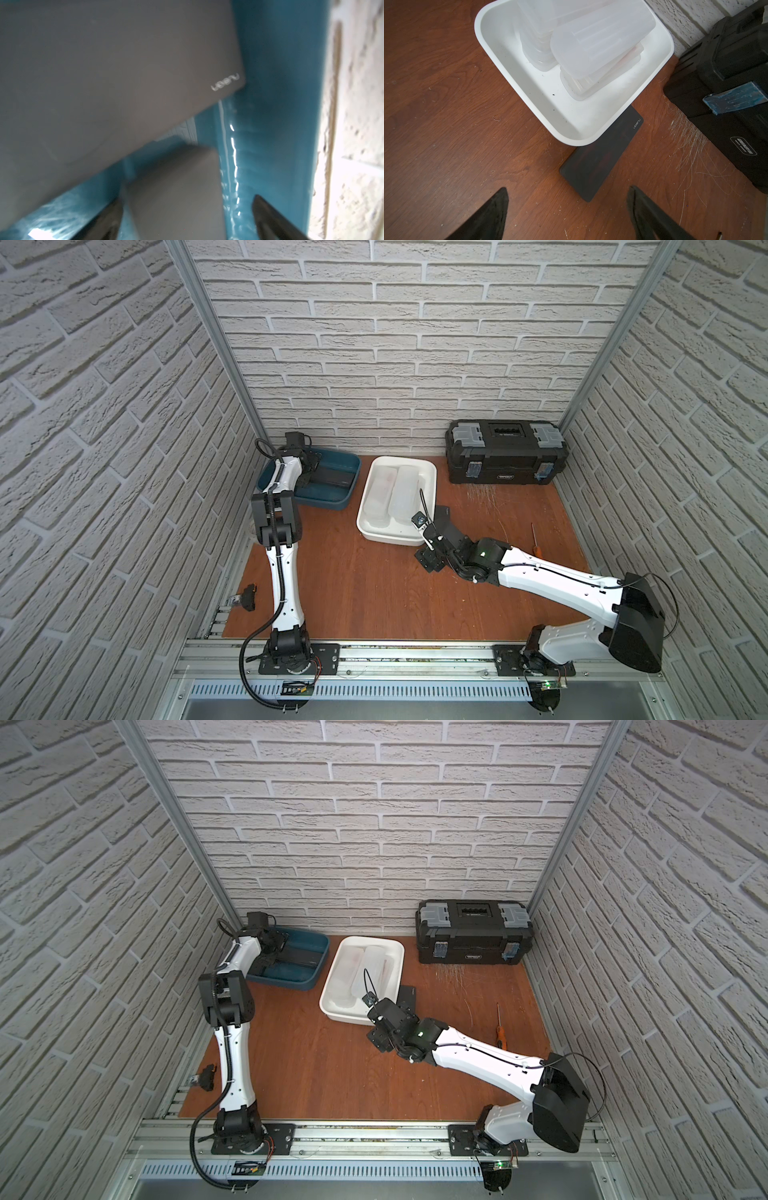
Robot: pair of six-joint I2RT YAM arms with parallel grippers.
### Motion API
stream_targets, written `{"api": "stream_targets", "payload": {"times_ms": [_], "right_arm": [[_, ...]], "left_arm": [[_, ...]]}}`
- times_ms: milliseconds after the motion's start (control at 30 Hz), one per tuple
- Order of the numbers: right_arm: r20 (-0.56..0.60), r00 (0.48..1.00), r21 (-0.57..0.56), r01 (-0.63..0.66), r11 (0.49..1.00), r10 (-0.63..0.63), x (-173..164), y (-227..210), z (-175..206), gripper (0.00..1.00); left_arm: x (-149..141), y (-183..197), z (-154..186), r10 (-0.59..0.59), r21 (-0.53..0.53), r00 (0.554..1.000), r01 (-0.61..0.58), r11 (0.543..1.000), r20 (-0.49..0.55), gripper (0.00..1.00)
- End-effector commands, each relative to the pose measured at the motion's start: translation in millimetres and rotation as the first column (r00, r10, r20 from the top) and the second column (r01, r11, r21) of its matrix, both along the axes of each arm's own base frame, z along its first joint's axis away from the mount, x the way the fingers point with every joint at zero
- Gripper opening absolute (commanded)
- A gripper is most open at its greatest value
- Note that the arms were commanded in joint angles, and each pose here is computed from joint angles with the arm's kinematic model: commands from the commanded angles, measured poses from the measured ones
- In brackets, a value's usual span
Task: Place the pencil cases by color into the storage box
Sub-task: Place the pencil case at the storage box, then adjust the pencil case at the center of the board.
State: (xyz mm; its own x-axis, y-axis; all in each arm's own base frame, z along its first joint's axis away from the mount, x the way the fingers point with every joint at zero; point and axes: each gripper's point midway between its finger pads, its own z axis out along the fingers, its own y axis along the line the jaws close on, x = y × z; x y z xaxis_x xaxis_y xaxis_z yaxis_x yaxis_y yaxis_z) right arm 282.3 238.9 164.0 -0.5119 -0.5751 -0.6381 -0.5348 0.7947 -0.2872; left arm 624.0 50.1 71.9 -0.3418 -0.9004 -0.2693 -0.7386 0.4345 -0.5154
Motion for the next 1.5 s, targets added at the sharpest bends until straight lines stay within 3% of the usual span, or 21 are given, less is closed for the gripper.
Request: {"api": "stream_targets", "payload": {"times_ms": [0,133,267,433,567,767,833,967,1133,1467], "right_arm": [[0.034,0.999,0.075,0.019,0.997,-0.022,4,0,17,0.9],[0.03,0.997,0.126,0.064,0.99,-0.069,10,-9,25,0.91],[-0.019,0.983,0.184,0.183,0.966,-0.183,21,-30,29,0.91],[-0.136,0.93,0.256,0.365,0.895,-0.34,33,-67,20,0.91],[-0.23,0.869,0.285,0.491,0.823,-0.438,40,-88,7,0.92],[-0.419,0.804,0.404,0.581,0.707,-0.421,45,-80,-28,0.92],[-0.468,0.782,0.431,0.608,0.667,-0.411,46,-77,-40,0.93],[-0.51,0.764,0.464,0.631,0.621,-0.395,41,-74,-57,0.94],[-0.526,0.746,0.448,0.652,0.612,-0.409,33,-78,-77,0.98],[-0.525,0.713,0.39,0.687,0.614,-0.465,34,-83,-102,0.99]], "left_arm": [[1,7,74,-0.068,0.152,0.993,0.053,0.987,0.095,0.98],[-6,5,125,-0.142,0.251,0.973,0.094,0.963,0.182,0.98],[-23,-7,194,-0.274,0.388,0.917,0.149,0.91,0.291,0.98],[-70,-47,274,-0.49,0.633,0.814,0.207,0.746,0.311,0.98],[-114,-91,302,-0.616,0.707,0.718,0.249,0.662,0.324,0.98],[-179,-144,301,-0.729,0.737,0.599,0.317,0.597,0.332,0.98],[-199,-157,294,-0.748,0.73,0.579,0.35,0.587,0.324,0.98],[-235,-184,274,-0.81,0.718,0.518,0.45,0.531,0.275,0.98],[-277,-199,247,-0.84,0.702,0.475,0.504,0.503,0.261,0.98],[-336,-203,203,-0.861,0.683,0.455,0.555,0.475,0.228,0.98]]}}
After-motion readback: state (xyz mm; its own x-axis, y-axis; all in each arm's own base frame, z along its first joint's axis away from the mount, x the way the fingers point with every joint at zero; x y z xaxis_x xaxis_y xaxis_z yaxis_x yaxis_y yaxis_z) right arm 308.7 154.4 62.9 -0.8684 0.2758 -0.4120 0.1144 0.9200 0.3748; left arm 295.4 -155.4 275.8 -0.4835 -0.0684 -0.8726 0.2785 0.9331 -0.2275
